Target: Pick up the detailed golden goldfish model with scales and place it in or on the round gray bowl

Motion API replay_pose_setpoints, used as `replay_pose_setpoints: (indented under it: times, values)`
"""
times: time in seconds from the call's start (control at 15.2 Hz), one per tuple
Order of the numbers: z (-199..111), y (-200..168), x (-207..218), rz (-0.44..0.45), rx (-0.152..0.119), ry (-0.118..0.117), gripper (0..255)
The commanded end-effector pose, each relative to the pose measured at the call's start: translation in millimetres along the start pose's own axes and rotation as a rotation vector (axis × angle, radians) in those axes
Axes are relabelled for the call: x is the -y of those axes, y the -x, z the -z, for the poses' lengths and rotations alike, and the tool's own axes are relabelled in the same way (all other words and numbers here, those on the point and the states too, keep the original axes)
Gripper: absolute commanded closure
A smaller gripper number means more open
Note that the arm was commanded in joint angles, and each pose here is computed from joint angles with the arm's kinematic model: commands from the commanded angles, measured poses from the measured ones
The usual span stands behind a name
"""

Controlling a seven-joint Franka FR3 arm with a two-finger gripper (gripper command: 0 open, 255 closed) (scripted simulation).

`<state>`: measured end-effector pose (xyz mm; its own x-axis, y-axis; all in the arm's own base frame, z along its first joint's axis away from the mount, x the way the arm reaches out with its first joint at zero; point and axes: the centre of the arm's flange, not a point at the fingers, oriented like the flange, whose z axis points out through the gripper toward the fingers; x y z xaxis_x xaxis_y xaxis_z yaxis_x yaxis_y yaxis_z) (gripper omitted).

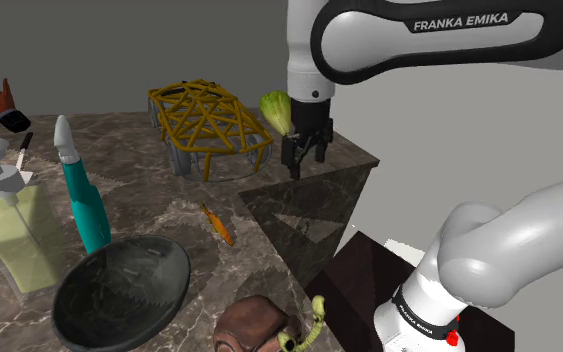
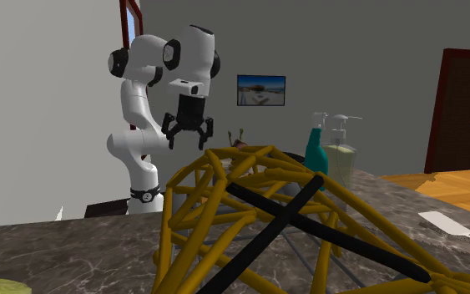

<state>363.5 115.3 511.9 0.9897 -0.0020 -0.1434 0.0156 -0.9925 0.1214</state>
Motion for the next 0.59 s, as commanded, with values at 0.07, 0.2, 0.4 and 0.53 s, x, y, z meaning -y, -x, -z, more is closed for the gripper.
replay_pose_setpoints:
  times: [0.07,0.2,0.4,0.53]
  values:
    - [-7.4,-15.9,37.9,0.003,0.0,0.007,0]
    - [-12.1,-26.5,62.5,0.005,0.001,0.012,0]
    - [-19.3,-42.2,99.4,0.008,0.001,0.02,0]
    - [-24.3,-52.7,124.0,0.011,0.002,0.025,0]
